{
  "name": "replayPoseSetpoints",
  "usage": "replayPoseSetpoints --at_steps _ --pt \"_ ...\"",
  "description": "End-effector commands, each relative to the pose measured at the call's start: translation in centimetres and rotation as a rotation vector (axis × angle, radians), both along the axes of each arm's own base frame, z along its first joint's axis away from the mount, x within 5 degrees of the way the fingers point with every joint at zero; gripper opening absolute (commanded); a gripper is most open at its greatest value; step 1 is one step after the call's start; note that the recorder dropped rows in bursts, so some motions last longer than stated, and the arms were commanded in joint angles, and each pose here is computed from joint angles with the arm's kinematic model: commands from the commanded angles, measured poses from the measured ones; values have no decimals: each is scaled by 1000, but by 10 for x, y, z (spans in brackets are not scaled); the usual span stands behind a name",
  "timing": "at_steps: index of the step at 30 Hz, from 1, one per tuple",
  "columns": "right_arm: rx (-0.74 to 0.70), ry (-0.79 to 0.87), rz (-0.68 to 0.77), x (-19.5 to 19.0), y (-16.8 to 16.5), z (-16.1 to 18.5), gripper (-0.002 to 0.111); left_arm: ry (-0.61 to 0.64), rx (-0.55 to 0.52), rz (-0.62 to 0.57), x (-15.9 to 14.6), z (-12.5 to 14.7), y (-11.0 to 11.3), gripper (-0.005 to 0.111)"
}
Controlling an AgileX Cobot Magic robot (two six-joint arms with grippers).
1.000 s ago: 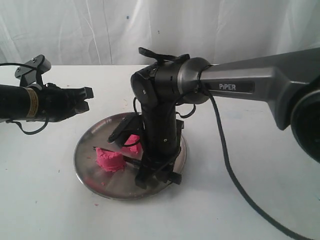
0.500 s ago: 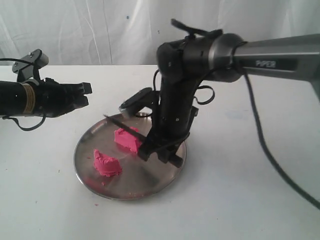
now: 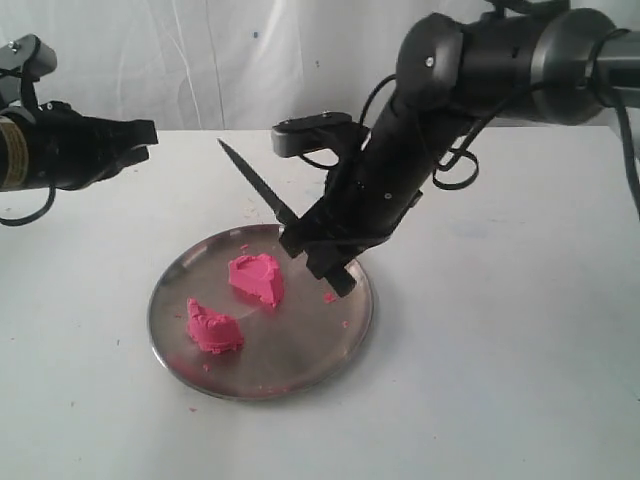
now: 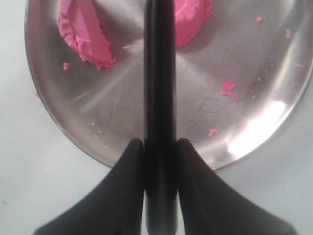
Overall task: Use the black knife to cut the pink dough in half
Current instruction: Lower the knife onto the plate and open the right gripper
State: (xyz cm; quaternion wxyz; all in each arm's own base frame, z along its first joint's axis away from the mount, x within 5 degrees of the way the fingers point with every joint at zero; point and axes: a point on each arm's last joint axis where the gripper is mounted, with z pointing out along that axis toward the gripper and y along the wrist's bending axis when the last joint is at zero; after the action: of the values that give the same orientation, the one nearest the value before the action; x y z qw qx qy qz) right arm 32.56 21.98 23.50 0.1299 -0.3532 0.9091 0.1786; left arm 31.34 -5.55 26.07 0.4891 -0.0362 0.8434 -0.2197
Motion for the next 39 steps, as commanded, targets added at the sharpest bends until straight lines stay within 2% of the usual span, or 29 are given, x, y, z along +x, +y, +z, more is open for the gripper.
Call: replayPoseSetpoints --at_steps 1,6,14,22,34,39 --pt "194 61 -102 9 -24 -7 0 -84 63 6 -15 25 6 0" --pt "374 128 -173 10 -37 -19 0 -97 107 95 -37 31 16 0" --pt "457 265 -213 11 -33 -48 0 -101 173 227 -81 28 34 0" --pt "415 357 -305 18 -32 -84 0 -161 165 246 -112 33 39 0" --pt "364 425 -380 20 -33 -110 0 -175 156 254 -127 30 41 0" --pt "359 430 -410 21 -34 -111 10 -175 156 254 -127 30 41 0"
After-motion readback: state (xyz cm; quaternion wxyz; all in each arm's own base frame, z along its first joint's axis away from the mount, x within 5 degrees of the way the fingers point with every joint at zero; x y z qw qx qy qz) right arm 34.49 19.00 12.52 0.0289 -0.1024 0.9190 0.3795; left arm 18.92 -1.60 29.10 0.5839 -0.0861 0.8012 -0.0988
